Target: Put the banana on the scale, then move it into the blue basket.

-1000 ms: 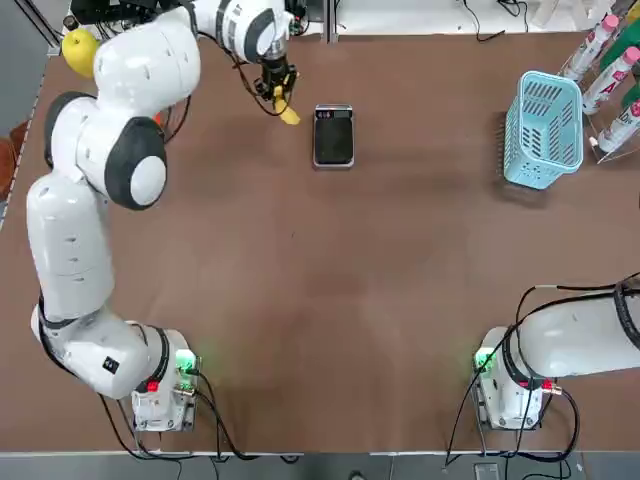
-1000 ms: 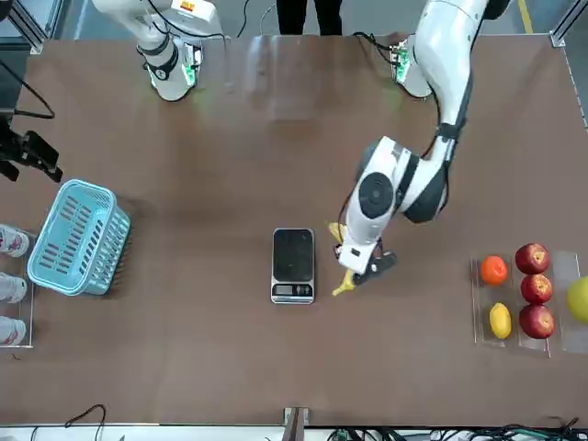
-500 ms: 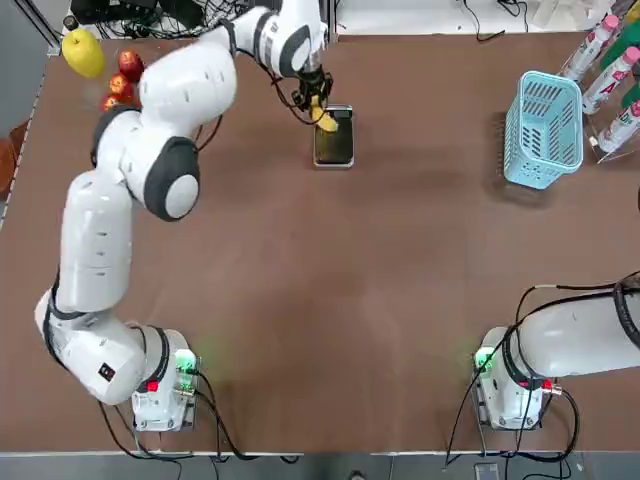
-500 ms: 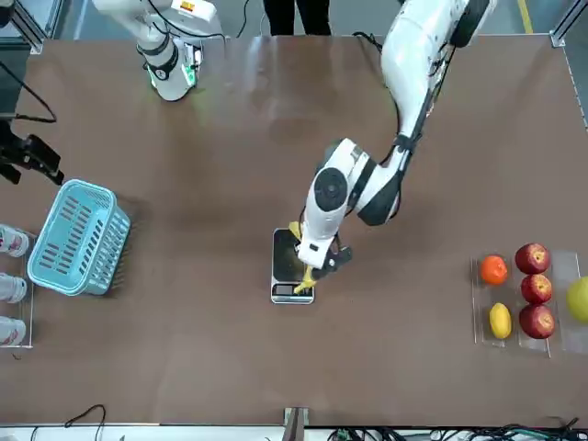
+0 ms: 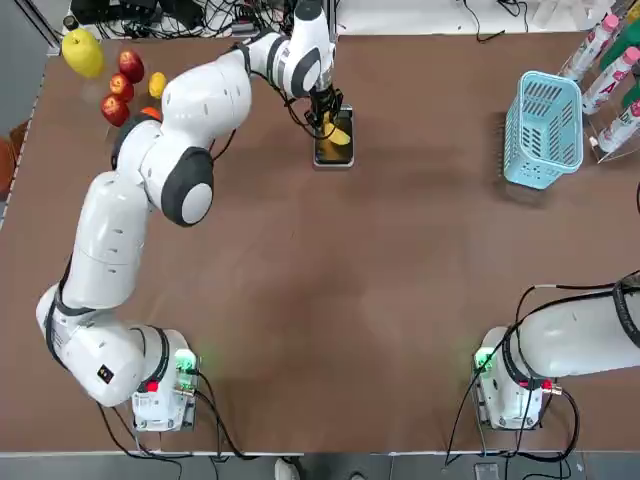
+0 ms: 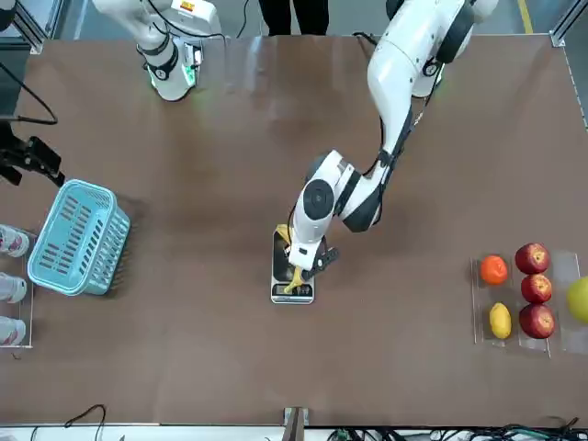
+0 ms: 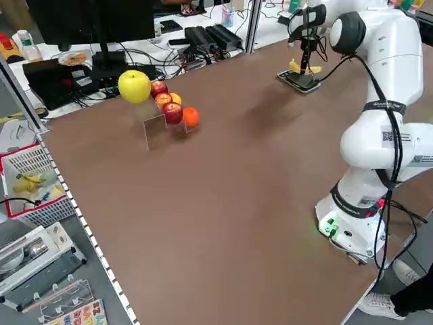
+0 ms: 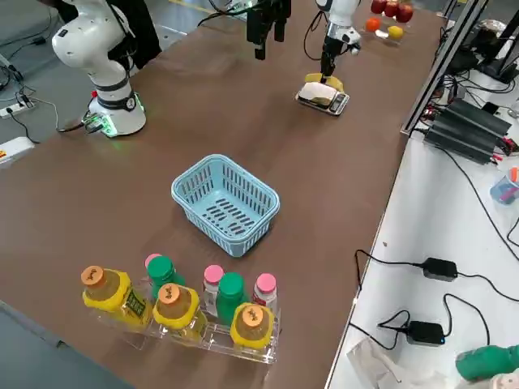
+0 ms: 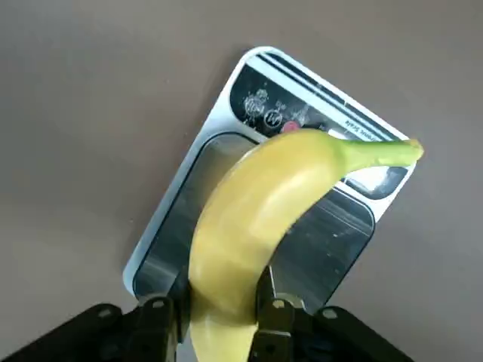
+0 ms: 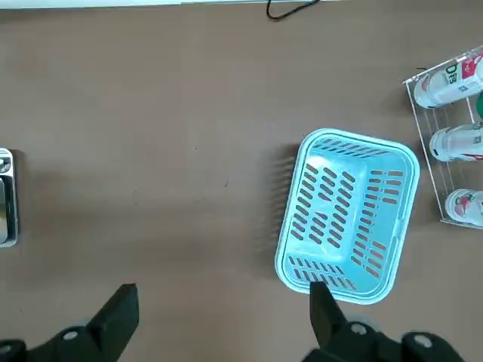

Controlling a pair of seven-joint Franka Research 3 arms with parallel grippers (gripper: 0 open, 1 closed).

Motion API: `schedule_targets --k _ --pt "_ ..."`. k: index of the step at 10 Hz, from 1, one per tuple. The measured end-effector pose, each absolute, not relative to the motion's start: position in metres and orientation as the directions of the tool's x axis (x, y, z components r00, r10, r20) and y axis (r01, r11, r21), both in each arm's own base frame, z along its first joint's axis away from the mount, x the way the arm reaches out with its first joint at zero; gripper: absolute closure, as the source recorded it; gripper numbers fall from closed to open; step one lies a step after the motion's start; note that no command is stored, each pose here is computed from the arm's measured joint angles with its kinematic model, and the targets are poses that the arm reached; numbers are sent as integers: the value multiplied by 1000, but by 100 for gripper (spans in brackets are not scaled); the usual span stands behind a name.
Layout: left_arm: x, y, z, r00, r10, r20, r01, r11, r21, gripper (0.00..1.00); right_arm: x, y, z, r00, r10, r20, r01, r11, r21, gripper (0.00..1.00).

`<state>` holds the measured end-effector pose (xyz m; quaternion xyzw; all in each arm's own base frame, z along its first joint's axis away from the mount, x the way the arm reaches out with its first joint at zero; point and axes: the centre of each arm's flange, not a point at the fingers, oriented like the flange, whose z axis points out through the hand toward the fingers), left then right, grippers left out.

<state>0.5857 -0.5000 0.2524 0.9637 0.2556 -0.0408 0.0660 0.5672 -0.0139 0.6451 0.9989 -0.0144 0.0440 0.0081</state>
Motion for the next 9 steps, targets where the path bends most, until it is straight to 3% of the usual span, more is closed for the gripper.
schedule_targets --k 6,8,9 --pt "564 -519 223 853 504 -135 515 -855 65 53 567 -15 645 996 -25 88 -26 -1000 15 0" --pt "567 -518 227 852 507 -130 518 -852 72 25 567 -15 645 996 -24 88 -26 -1000 16 0" --pt "570 -517 230 851 509 -126 520 -850 78 16 567 -15 645 996 -24 88 -26 -1000 16 0"
